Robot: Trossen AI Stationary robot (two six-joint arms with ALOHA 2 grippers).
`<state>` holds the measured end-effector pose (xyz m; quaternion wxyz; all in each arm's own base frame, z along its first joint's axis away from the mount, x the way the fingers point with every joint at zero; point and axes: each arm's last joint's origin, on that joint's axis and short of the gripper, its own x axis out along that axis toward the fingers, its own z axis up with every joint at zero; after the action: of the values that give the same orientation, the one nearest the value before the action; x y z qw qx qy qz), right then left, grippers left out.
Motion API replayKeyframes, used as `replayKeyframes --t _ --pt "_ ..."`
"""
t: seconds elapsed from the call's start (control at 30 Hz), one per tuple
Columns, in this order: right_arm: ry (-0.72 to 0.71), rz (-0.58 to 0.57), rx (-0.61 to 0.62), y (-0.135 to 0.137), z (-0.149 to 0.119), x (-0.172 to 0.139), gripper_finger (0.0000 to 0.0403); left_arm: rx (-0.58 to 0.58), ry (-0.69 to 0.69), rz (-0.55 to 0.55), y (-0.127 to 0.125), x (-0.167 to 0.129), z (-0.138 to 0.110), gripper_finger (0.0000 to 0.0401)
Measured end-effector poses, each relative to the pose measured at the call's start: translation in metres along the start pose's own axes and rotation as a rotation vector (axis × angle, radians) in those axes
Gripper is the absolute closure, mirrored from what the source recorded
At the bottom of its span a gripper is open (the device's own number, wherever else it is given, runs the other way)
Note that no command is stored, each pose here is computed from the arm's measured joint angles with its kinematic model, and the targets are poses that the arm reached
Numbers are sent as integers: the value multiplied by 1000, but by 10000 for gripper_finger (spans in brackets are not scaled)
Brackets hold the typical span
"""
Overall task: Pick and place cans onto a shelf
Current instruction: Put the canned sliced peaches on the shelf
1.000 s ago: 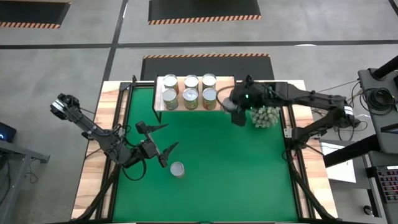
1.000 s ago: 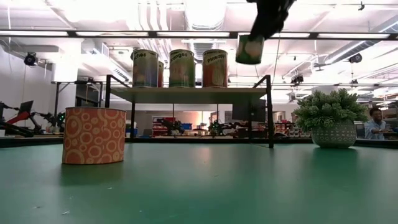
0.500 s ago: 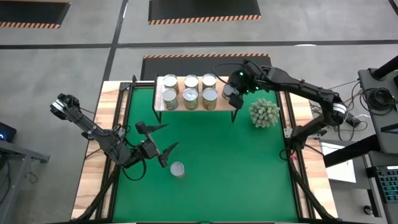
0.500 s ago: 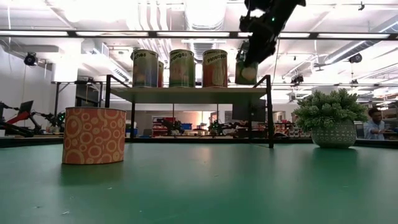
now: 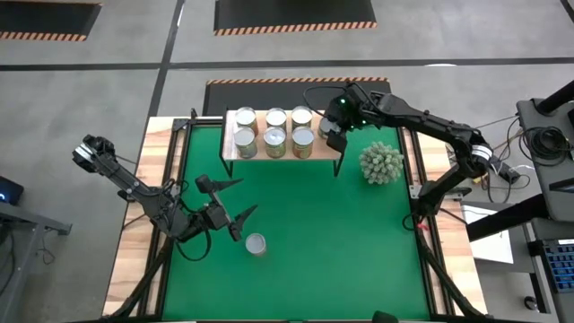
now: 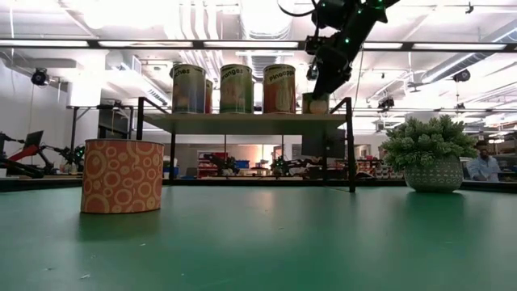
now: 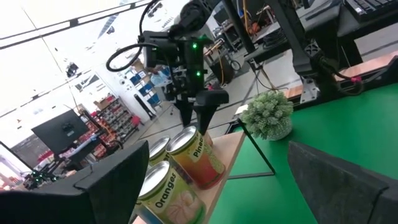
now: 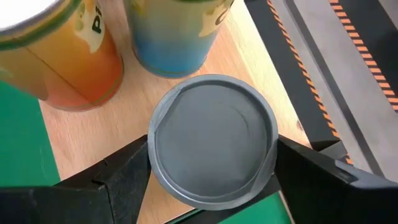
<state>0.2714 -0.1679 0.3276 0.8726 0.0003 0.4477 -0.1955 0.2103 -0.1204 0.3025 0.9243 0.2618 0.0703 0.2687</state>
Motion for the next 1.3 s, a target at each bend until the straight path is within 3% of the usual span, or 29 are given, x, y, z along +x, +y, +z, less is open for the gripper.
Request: replayKeyframes --t 0.37,0.8,1.0,1.3 --pt "-6 -5 -11 -1 0 -1 51 12 -2 1 0 0 0 39" --pt "-87 12 19 12 7 -49 75 -37 -2 1 0 0 0 39" --pt "-63 53 -26 30 -3 -64 138 -68 5 -3 -1 0 -1 39" --pt "-100 43 -76 36 -5 -54 316 -57 16 -9 -9 2 -4 39"
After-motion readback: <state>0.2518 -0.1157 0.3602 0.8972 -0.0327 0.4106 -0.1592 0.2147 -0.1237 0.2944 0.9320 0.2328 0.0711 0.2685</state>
